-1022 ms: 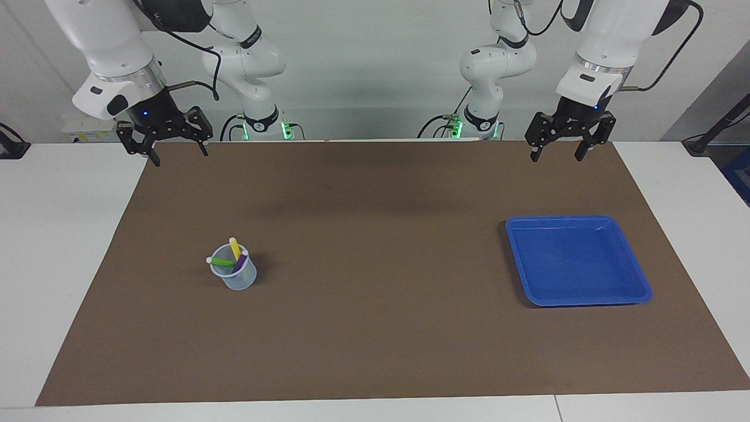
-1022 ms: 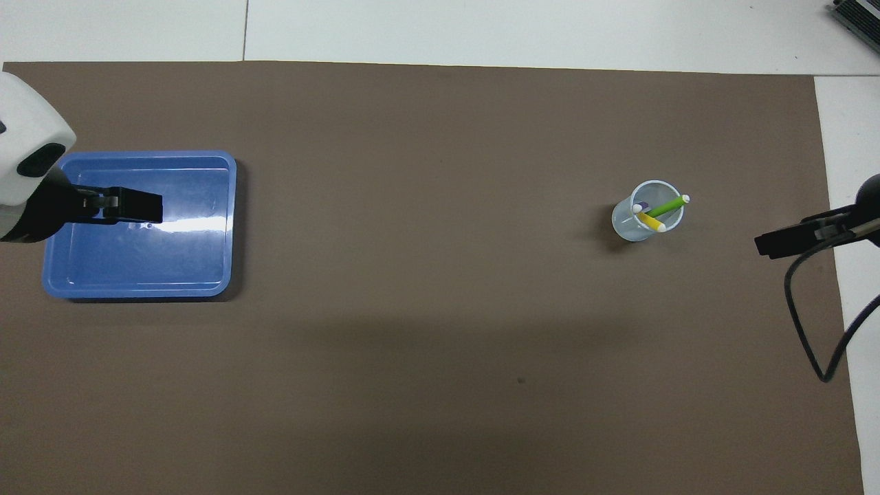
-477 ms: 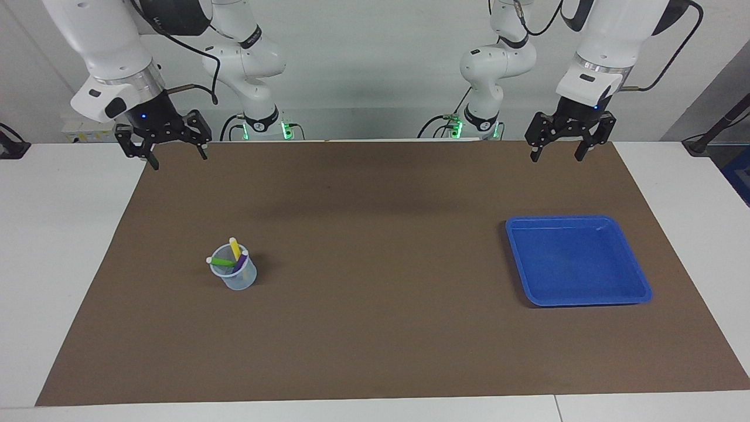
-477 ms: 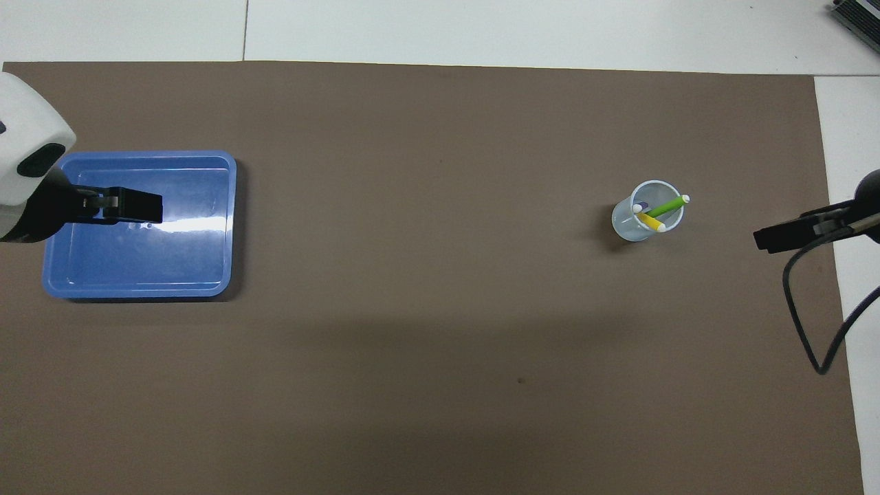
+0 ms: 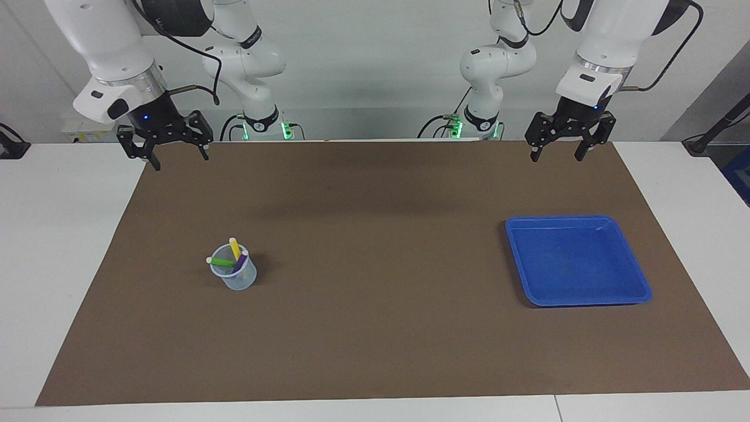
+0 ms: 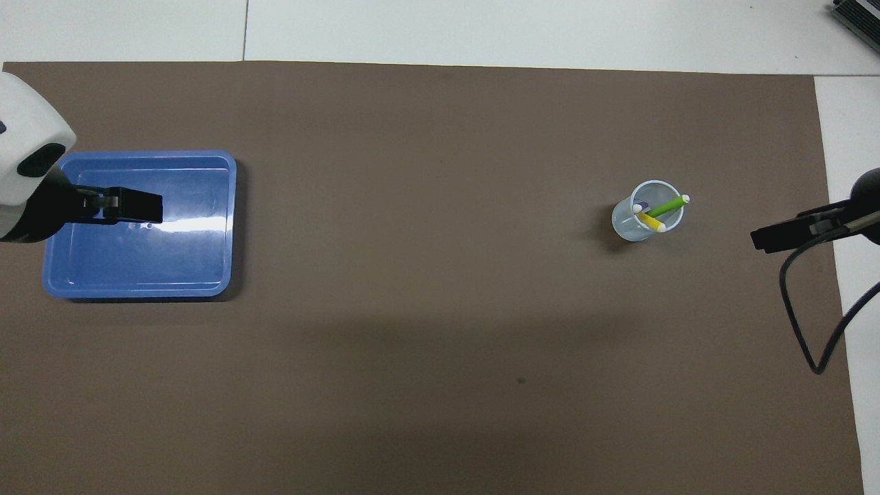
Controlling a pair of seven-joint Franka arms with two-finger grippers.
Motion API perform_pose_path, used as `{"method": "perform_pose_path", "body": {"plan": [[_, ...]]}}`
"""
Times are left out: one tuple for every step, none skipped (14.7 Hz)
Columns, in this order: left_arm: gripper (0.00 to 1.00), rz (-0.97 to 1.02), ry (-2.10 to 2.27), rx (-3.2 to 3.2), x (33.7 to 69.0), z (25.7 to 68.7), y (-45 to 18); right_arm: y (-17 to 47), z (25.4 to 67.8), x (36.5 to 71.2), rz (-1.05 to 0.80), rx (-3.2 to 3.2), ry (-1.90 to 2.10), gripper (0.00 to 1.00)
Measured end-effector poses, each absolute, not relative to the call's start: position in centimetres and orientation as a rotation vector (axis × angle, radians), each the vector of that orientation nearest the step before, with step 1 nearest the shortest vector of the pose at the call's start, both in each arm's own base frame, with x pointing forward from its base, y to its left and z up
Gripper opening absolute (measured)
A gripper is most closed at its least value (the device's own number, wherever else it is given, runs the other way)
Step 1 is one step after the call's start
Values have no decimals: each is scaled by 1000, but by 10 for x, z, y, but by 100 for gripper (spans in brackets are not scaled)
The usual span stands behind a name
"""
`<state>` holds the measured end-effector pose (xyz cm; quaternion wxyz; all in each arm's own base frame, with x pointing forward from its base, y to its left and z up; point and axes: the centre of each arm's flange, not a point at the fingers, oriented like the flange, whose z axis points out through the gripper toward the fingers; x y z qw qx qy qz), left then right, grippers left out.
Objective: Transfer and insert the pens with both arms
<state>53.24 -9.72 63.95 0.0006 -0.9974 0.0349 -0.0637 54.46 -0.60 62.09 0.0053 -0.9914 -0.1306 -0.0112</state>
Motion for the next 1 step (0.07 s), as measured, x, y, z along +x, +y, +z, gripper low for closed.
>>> {"method": "perform_pose_path", "body": {"plan": [[100,-200,110,-3132,532,639,-97,-6,621,545,-35,-3104,-409,100]]}}
